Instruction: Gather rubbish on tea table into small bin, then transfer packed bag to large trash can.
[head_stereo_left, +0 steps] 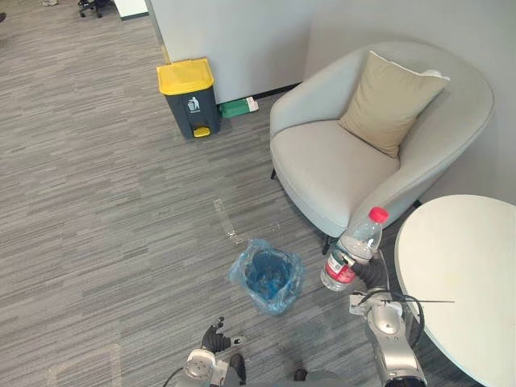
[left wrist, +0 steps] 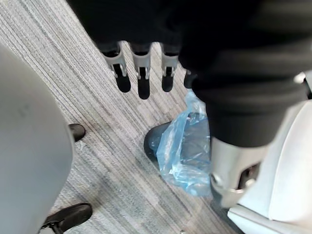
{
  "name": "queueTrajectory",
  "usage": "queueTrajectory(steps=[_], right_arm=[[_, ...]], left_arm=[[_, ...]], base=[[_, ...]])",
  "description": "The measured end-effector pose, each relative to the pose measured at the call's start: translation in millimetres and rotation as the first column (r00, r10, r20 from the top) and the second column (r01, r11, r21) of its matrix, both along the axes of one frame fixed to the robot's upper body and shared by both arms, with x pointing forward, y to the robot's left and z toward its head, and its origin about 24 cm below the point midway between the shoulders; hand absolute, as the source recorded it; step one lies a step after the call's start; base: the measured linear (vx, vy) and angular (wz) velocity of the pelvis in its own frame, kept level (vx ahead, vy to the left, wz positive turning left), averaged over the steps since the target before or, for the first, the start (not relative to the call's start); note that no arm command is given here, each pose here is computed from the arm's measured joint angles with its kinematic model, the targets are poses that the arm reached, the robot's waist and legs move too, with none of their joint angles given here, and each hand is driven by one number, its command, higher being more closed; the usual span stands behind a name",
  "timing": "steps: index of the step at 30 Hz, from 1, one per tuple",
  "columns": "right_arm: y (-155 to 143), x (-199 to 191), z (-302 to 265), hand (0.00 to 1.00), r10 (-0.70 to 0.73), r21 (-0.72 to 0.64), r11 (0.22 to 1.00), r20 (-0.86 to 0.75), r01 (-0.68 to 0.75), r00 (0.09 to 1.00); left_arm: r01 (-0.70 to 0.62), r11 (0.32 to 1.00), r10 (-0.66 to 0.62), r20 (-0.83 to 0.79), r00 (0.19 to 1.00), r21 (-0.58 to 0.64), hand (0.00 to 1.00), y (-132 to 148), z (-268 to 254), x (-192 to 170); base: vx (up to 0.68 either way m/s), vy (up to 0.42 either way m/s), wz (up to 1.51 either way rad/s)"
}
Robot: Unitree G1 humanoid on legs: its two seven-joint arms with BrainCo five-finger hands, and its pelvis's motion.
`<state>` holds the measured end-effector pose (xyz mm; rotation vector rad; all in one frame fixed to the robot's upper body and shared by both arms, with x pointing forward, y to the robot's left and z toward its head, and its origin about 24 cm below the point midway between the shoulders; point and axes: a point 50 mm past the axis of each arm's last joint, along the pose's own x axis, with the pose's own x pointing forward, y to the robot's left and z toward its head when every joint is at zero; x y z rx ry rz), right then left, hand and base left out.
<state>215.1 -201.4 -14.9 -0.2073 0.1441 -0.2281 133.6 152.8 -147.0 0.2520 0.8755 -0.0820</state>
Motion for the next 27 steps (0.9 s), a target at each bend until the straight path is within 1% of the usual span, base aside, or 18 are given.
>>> queueTrajectory(steps=[5, 7, 9, 12, 15, 16, 18, 23, 27], right_arm=[[13, -1, -18, 1.0, 0.066, -0.024, 0.997, -0.086, -0.069, 0.994], [21, 4, -23, 1.0, 0.103, -0.024, 0.994, -0.111, -0.107, 0.988], [29, 18, -20, 1.0, 0.145, -0.048, 0.987, -0.109, -0.151, 0.983], [27, 52, 7, 1.0, 0.2, -0.152, 0.968, -0.025, -0.201, 0.98], [20, 75, 33, 1.0, 0.205, -0.217, 0.958, 0.054, -0.189, 0.977], [17, 87, 50, 1.0, 0.203, -0.256, 0.951, 0.107, -0.17, 0.973], [13, 97, 65, 1.0, 0.208, -0.299, 0.941, 0.147, -0.157, 0.967], [2, 122, 120, 1.0, 0.203, -0.391, 0.917, 0.3, -0.074, 0.932], [4, 129, 172, 1.0, 0.223, -0.426, 0.905, 0.467, -0.003, 0.856]], left_arm=[[-0.003, 1.0, 0.003, -0.005, 1.0, 0.015, 0.0, 5, -1, -2], [-0.006, 1.0, 0.006, -0.01, 1.0, 0.031, 0.0, 11, -1, -3], [-0.026, 0.998, 0.026, 0.009, 1.0, 0.059, 0.0, 20, 2, 1], [-0.093, 0.995, 0.089, 0.087, 0.992, 0.047, 0.0, 30, 12, 25], [-0.142, 0.989, 0.134, 0.155, 0.979, 0.038, 0.0, 36, 22, 40], [-0.173, 0.985, 0.164, 0.195, 0.967, 0.027, 0.0, 39, 28, 47], [-0.196, 0.98, 0.188, 0.224, 0.956, 0.014, 0.0, 40, 32, 52], [-0.201, 0.979, 0.198, 0.343, 0.918, -0.025, 0.0, 35, 53, 81], [-0.174, 0.98, 0.197, 0.472, 0.86, -0.092, 0.0, 23, 82, 114]], base=[[-0.11, 0.018, -0.08], [-0.14, 0.031, 0.0], [-0.17, 0.026, 0.24], [-0.21, 0.024, 0.31], [-0.21, 0.029, 0.38], [-0.17, 0.026, 0.37], [-0.12, 0.019, 0.31], [-0.06, 0.014, 0.21], [-0.01, -0.008, 0.23]])
